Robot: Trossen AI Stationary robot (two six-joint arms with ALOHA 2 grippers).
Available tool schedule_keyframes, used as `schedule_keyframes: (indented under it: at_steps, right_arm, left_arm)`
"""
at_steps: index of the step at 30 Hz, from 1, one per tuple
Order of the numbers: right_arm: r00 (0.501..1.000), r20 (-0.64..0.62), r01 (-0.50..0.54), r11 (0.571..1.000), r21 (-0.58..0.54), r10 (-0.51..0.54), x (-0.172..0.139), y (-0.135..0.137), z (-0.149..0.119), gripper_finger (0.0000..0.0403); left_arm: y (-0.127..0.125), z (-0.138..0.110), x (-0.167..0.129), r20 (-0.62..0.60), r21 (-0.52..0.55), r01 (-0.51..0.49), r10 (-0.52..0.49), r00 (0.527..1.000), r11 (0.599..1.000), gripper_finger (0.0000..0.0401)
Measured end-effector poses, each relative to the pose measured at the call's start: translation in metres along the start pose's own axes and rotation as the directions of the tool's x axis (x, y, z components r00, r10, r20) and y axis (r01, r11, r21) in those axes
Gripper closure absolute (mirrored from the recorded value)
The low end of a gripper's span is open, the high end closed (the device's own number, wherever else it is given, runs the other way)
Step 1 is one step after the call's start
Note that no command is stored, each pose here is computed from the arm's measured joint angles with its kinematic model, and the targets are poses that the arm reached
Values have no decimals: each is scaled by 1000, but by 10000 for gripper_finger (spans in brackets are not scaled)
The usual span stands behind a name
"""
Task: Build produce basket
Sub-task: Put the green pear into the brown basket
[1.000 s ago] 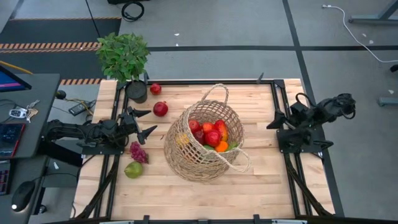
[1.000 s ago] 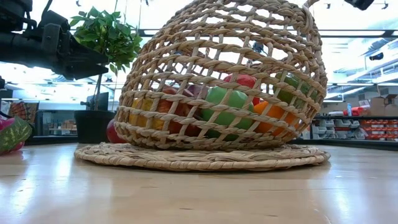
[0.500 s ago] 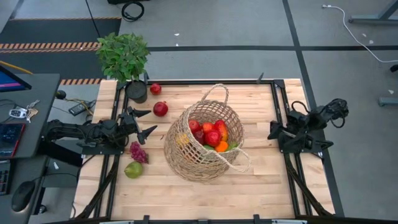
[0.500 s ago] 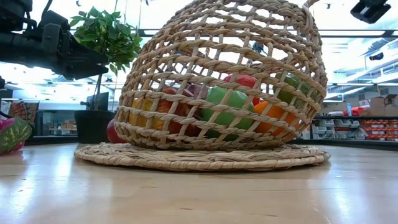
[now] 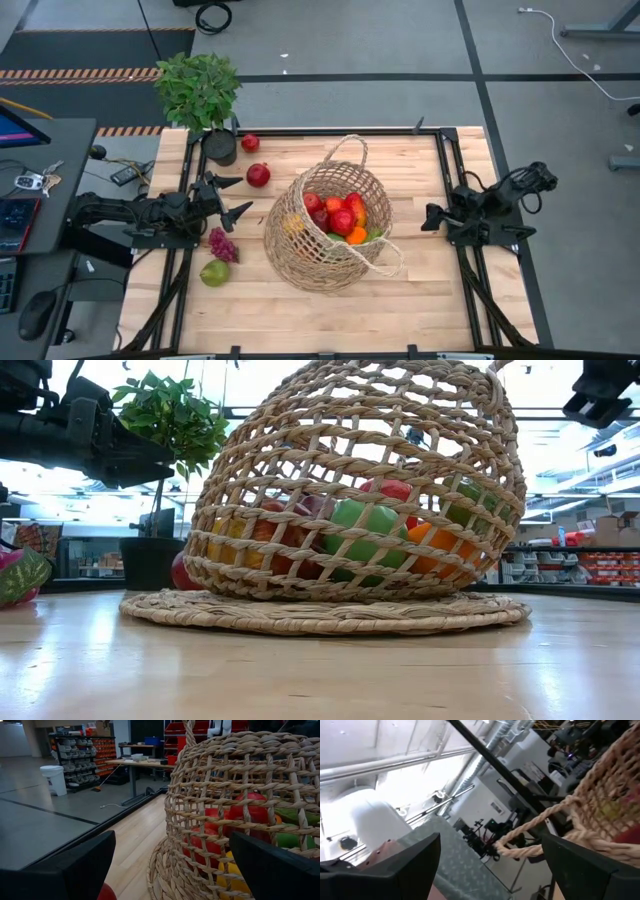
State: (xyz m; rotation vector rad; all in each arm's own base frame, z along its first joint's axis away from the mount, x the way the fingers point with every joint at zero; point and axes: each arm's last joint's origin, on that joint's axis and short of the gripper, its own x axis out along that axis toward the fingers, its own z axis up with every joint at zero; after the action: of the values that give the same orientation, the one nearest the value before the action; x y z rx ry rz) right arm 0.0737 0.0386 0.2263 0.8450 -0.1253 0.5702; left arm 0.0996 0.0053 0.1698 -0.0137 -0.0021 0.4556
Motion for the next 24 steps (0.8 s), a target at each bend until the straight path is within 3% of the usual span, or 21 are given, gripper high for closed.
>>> schedule_keyframes:
  at_steps: [8, 17, 24]
  right_arm:
    - [994, 42, 106, 994, -16, -105, 0, -13, -9, 53]
    - [957, 112, 260, 963, 66, -266, -2, -33, -22, 53]
    - [965, 10, 263, 965, -12, -263, -3, -38, -30, 53]
  left_arm:
    - [0, 0, 0, 0, 0, 0, 0, 1000, 1000, 3]
    - [0, 0, 0, 0, 0, 0, 0, 1000, 1000, 3]
    - [0, 0, 0, 0, 0, 0, 0, 1000, 1000, 3]
